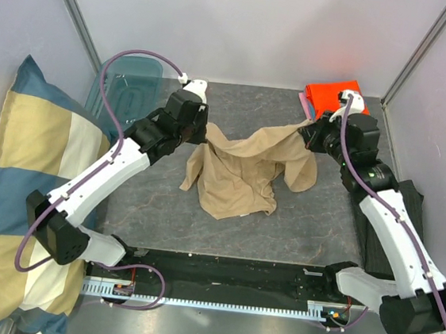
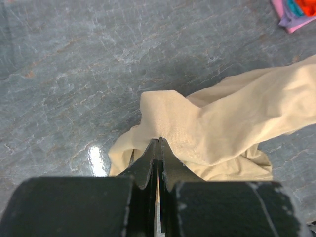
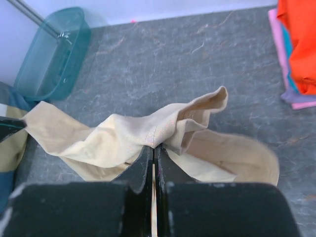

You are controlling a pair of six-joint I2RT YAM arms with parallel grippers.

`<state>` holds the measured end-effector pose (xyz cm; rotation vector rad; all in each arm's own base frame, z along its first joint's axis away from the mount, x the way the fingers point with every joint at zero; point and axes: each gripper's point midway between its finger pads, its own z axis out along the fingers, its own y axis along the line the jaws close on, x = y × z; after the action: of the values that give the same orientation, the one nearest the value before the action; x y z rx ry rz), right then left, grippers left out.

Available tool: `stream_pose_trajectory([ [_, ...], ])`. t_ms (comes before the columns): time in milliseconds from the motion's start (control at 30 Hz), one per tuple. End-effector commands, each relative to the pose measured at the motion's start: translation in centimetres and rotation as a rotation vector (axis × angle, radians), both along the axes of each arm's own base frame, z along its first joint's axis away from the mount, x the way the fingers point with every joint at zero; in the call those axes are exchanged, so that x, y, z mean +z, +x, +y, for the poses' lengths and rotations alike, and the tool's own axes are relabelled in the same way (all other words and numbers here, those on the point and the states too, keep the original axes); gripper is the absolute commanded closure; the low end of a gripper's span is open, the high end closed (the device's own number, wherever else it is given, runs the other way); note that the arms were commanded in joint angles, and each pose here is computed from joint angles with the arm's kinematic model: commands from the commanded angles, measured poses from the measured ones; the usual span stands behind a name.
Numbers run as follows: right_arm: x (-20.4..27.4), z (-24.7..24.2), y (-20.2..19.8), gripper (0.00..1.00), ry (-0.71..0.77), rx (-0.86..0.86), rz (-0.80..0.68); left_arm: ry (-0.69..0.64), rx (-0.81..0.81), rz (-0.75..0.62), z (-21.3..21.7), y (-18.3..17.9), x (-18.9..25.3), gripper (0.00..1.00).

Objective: Fold and stack the t-shirts
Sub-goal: Flatten out the tshirt

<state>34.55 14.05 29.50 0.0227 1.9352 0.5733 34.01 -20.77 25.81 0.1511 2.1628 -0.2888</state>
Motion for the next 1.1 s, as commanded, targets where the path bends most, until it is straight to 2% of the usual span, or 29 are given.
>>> stream_pose_trajectory([
  [0,2.0,-2.4,-1.7,1.00,-0.076,-0.081,0.002,-0.067,-0.032,-0.138,0.6,-0.8,7.1,0.98],
  [233,10.6,-6.8,-3.1,1.00,-0.132,-0.258,-0.239,-0.170,-0.087,-0.336,1.9,-3.6,17.4,0.98],
  [400,17.5,-8.1,-5.1,1.00,-0.098,-0.303,-0.390,-0.199,-0.122,-0.426,2.8,-5.4,22.2,0.98],
  [500,20.1,-9.1,-6.3,1.00,-0.100,-0.336,-0.439,-0.191,-0.137,-0.449,3.1,-5.9,23.0,0.98],
  [633,21.1,-9.9,-7.2,1.00,-0.119,-0.362,-0.450,-0.175,-0.131,-0.444,3.6,-6.2,22.7,0.98],
  [933,19.8,-9.9,-7.6,1.00,-0.129,-0.352,-0.418,-0.167,-0.119,-0.433,4.0,-6.5,22.0,0.98],
  [1067,18.2,-9.3,-7.3,1.00,-0.125,-0.324,-0.383,-0.147,-0.119,-0.367,3.6,-6.1,18.9,0.98],
])
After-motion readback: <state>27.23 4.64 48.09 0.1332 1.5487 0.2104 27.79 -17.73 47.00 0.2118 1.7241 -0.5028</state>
